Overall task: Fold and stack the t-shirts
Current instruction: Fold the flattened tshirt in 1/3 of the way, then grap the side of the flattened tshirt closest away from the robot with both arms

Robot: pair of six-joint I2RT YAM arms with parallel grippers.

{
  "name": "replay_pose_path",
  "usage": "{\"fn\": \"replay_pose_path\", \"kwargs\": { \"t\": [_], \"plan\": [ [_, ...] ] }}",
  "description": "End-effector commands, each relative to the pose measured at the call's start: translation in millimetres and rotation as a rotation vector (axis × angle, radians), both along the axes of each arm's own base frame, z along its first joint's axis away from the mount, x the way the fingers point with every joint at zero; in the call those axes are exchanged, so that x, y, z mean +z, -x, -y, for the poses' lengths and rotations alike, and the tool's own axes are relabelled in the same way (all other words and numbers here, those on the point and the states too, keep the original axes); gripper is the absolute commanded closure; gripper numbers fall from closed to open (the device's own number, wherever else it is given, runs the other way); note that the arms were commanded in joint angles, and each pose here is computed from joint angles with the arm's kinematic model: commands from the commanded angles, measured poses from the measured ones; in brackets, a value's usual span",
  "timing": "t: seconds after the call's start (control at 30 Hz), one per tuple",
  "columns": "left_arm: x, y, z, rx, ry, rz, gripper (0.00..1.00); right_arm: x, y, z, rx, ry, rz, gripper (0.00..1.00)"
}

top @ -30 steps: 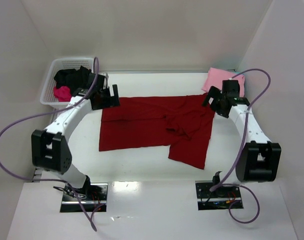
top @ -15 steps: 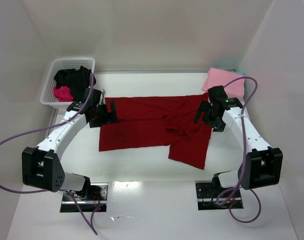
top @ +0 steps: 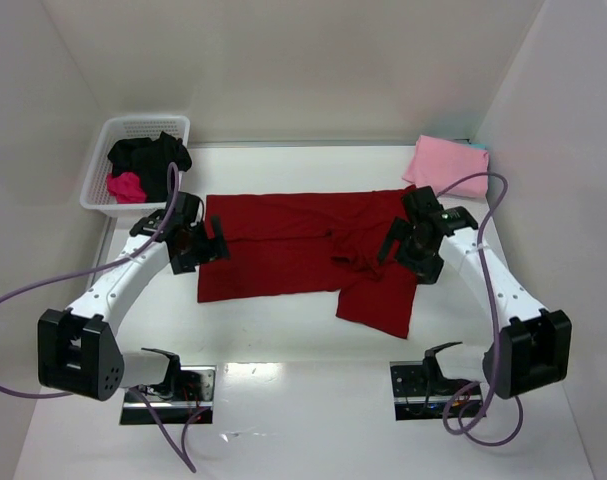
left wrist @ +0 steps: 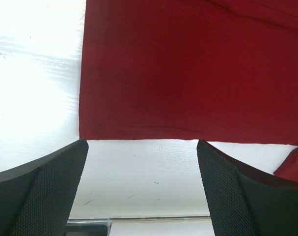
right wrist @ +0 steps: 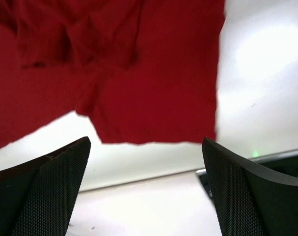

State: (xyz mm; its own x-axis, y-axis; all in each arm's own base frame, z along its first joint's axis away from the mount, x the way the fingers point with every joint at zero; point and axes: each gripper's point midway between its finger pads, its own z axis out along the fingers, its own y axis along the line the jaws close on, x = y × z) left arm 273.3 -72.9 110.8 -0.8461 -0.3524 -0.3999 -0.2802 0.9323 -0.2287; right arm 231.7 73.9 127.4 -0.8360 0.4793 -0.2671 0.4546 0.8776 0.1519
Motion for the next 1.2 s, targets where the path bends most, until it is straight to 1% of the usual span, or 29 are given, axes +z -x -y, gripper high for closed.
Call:
{"fn": "replay_pose_path", "kwargs": {
  "t": [0.0, 0.03, 0.07, 0.1, 0.17, 0.27, 0.3, 0.37, 0.43, 0.5, 0.67, 0.7, 0.73, 0.8, 0.83, 0.87, 0.9, 0.93, 0.97, 1.07, 1.13, 1.17],
  "plan": [
    [9, -2, 2, 0.010, 0.020, 0.031, 0.01, 1, 30, -25, -0.090, -0.080, -0.018, 0.00],
    [9, -2, 2, 0.010, 0.020, 0.031, 0.01, -2, 35, -28, -0.106, -0.094, -0.011, 0.00],
    [10, -4, 2, 0.010, 0.022, 0.040, 0.01, 3, 35, -31, -0.119, -0.124, 0.033, 0.00],
    [7, -4, 2, 0.001, 0.015, 0.032, 0.01, 3, 34, -33, -0.166, -0.147, 0.044, 0.00],
    [5, -3, 4, -0.004, 0.023, 0.021, 0.01, -1, 32, -36, -0.168, -0.162, 0.064, 0.00],
    [11, -11, 6, -0.029, 0.024, 0.044, 0.01, -15, 35, -22, -0.178, -0.024, 0.063, 0.00],
    [11, -13, 6, -0.029, 0.024, 0.043, 0.01, -16, 37, -17, -0.184, 0.002, 0.060, 0.00],
    [9, -13, 7, -0.029, 0.022, 0.034, 0.01, -19, 42, -12, -0.191, 0.045, 0.042, 0.00],
    [9, -13, 7, -0.029, 0.022, 0.034, 0.01, -23, 44, -14, -0.209, 0.057, 0.022, 0.00],
    [7, -15, 7, -0.029, 0.022, 0.034, 0.01, -26, 48, -10, -0.220, 0.109, -0.012, 0.00],
    [6, -19, 9, -0.051, 0.021, 0.036, 0.01, -39, 45, -9, -0.182, 0.179, -0.068, 0.00],
    [10, -22, 9, -0.051, 0.023, 0.046, 0.01, -47, 45, -7, -0.180, 0.212, -0.101, 0.00],
    [8, -24, 11, -0.055, 0.031, 0.045, 0.01, -50, 42, -6, -0.182, 0.225, -0.098, 0.00],
    [8, -24, 11, -0.064, 0.026, 0.046, 0.01, -53, 35, -11, -0.217, 0.191, -0.107, 0.00],
    [11, -26, 11, -0.072, 0.023, 0.056, 0.01, -63, 35, -7, -0.286, 0.155, -0.126, 0.00],
    [8, -26, 11, -0.072, 0.022, 0.047, 0.01, -70, 44, -13, -0.332, 0.084, -0.168, 0.00],
    [8, -26, 10, -0.080, 0.018, 0.048, 0.01, -68, 37, -15, -0.374, 0.049, -0.144, 0.00],
    [12, -28, 11, -0.080, 0.019, 0.058, 0.01, -62, 33, -17, -0.374, 0.026, -0.109, 0.02],
    [9, -28, 11, -0.089, 0.013, 0.051, 0.01, -60, 31, -15, -0.389, 0.027, -0.093, 0.03],
    [11, -35, 15, -0.115, 0.023, 0.059, 0.01, -63, 38, -11, -0.426, 0.045, -0.114, 0.03],
    [8, -37, 15, -0.124, 0.016, 0.049, 0.01, -67, 39, -6, -0.439, 0.082, -0.122, 0.03],
    [8, -37, 15, -0.124, 0.016, 0.048, 0.01, -64, 35, -5, -0.452, 0.082, -0.105, 0.03]
  ]
}}
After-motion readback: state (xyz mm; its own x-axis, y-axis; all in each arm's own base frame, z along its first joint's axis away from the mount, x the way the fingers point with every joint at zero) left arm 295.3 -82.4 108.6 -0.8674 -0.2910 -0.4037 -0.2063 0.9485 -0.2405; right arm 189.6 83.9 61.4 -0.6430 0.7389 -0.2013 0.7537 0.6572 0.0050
